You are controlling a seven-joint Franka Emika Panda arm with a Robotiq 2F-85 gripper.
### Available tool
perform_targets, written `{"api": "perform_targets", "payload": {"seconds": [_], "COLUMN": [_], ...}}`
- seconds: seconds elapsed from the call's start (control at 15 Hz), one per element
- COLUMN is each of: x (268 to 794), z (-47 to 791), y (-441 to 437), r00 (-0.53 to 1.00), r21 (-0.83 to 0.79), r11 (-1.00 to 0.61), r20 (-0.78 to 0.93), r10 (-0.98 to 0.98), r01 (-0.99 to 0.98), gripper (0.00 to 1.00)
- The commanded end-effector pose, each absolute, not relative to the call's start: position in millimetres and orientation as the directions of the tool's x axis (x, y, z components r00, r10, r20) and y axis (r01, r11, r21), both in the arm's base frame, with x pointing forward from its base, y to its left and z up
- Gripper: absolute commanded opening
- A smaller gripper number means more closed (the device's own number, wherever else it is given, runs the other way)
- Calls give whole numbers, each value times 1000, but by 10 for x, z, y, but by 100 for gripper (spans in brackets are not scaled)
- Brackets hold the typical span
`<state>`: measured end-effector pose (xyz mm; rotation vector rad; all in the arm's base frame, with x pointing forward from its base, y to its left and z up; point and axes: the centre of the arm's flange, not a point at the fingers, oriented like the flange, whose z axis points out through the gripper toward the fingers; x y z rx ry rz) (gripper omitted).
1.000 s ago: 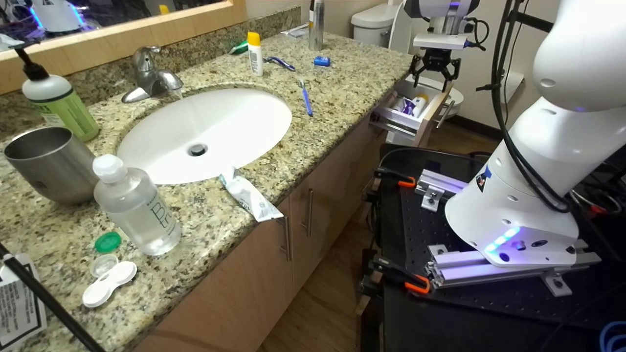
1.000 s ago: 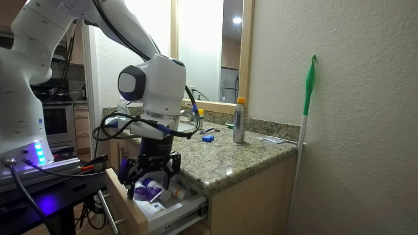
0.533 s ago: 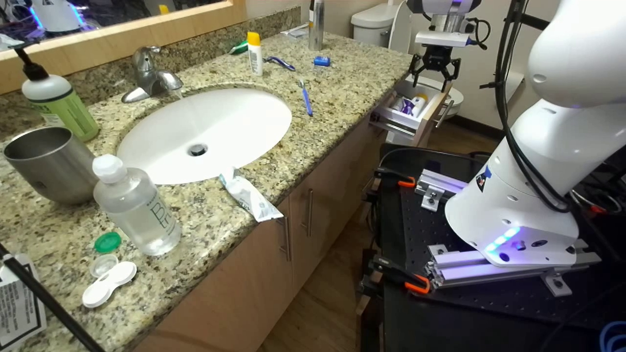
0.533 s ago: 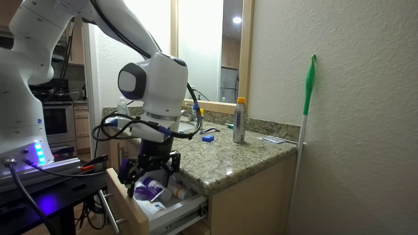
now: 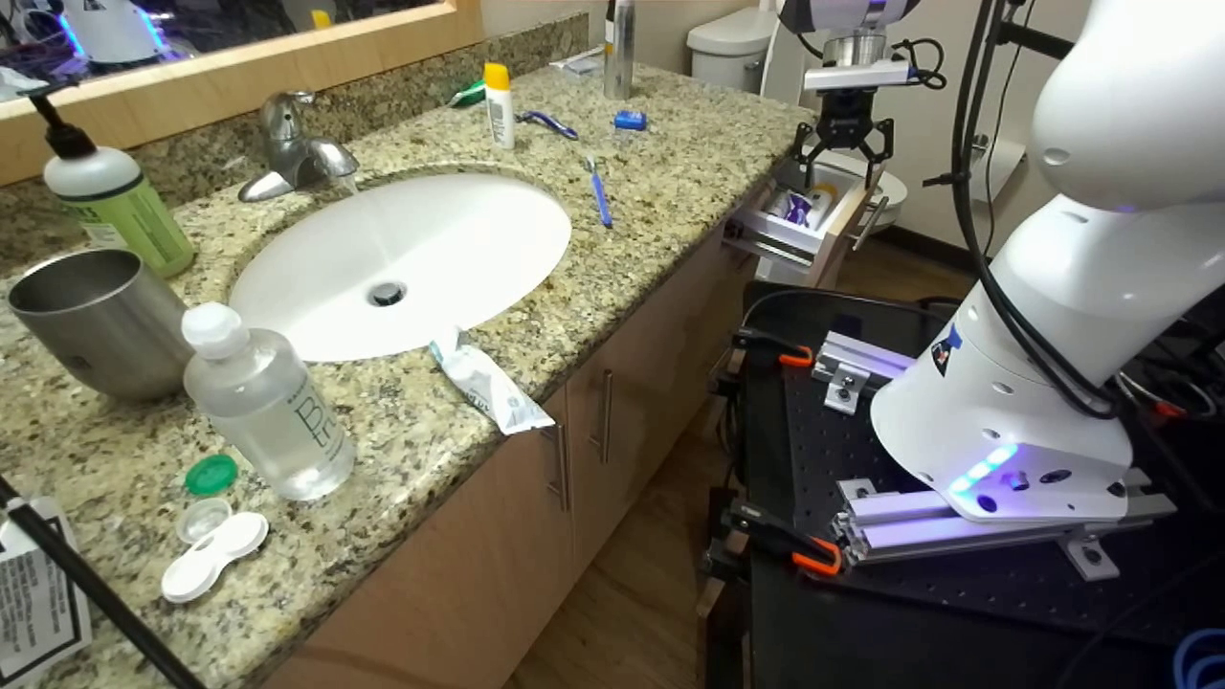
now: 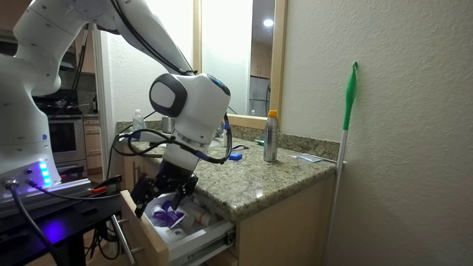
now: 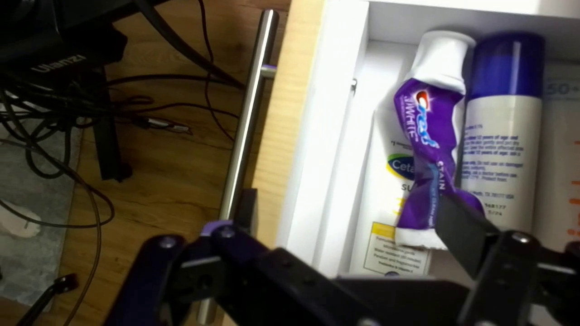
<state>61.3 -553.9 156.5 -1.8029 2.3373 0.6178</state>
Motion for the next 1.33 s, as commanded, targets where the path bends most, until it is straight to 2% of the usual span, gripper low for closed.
{"api": "perform_targets", "payload": {"seconds": [0.0,0.53,1.0,1.13,1.27], "x": [580,512,582,604,493], "z": [1582,1722,2097,2101,2022], "y": [-5681,-5713,-5610,-5564,-5683], "r00": [-283,-304,-246,-234,-254], "r21": [233,120,-54,-62,5], "r11": [223,286,251,239,255], "r20": [-268,-181,-93,-86,-100], "r10": [-921,-935,-965,-969,-962], "r01": [-947,-951,-966,-969,-967], "gripper": [100,100,100,100,100]}}
